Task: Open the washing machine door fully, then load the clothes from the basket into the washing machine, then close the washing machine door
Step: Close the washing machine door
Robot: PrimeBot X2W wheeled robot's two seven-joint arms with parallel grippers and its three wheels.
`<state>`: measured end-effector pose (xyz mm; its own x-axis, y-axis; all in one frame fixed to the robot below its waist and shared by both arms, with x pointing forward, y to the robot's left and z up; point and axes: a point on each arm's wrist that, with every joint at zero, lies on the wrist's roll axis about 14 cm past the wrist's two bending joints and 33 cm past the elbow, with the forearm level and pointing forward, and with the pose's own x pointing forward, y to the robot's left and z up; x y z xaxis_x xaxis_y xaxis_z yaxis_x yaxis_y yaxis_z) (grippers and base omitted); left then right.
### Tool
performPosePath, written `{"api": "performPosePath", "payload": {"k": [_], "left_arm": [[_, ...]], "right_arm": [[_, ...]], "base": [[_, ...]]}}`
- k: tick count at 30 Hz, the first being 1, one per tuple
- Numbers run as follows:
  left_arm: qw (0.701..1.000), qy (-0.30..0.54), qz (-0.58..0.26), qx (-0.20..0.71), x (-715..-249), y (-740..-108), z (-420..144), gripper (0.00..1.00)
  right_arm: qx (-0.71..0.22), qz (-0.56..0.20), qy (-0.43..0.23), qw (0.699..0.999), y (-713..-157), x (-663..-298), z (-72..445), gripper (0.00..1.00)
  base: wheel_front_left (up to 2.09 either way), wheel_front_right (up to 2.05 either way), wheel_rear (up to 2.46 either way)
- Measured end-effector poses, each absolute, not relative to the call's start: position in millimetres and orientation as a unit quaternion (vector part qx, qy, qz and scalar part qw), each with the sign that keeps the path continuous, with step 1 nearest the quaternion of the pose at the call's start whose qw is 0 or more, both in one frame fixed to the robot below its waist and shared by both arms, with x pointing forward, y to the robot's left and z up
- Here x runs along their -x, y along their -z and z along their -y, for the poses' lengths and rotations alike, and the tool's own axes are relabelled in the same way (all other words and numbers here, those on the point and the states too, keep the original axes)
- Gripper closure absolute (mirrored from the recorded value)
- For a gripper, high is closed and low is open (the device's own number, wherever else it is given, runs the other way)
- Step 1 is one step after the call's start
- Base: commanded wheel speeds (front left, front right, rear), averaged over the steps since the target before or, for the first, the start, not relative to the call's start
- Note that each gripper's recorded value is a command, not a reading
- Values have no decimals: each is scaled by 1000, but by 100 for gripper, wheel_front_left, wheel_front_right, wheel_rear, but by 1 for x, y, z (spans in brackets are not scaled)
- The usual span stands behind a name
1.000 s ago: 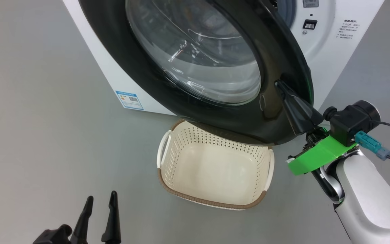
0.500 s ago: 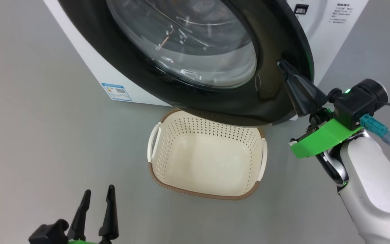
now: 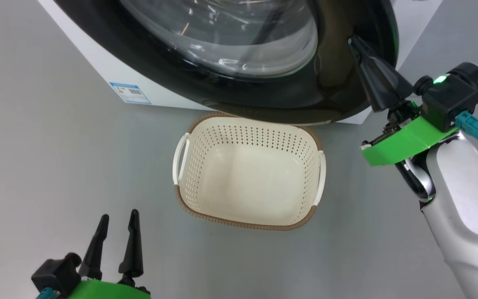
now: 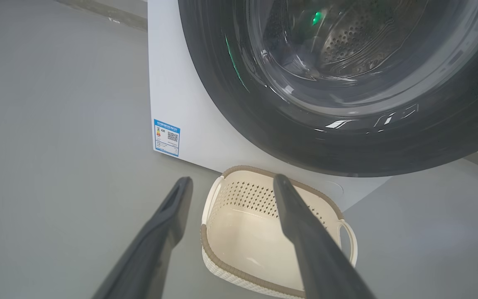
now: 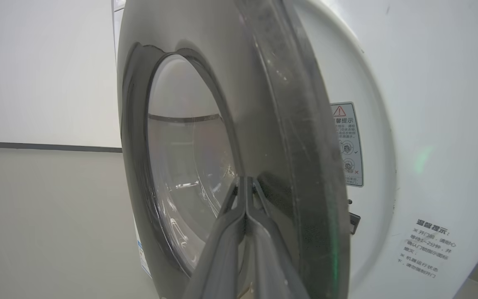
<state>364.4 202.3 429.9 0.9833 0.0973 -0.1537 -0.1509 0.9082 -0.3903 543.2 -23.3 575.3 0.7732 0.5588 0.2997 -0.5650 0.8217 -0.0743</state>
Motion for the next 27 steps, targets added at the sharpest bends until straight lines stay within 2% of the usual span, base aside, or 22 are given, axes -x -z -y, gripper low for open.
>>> {"api": "performPosePath", "payload": {"k": [27], "left_arm": [[972,-72,-90,202,-377,-409,-208,0]], "right_arm": [[32,180,-298,937,-580,-612,20,100]], "base": [[0,0,0]]}}
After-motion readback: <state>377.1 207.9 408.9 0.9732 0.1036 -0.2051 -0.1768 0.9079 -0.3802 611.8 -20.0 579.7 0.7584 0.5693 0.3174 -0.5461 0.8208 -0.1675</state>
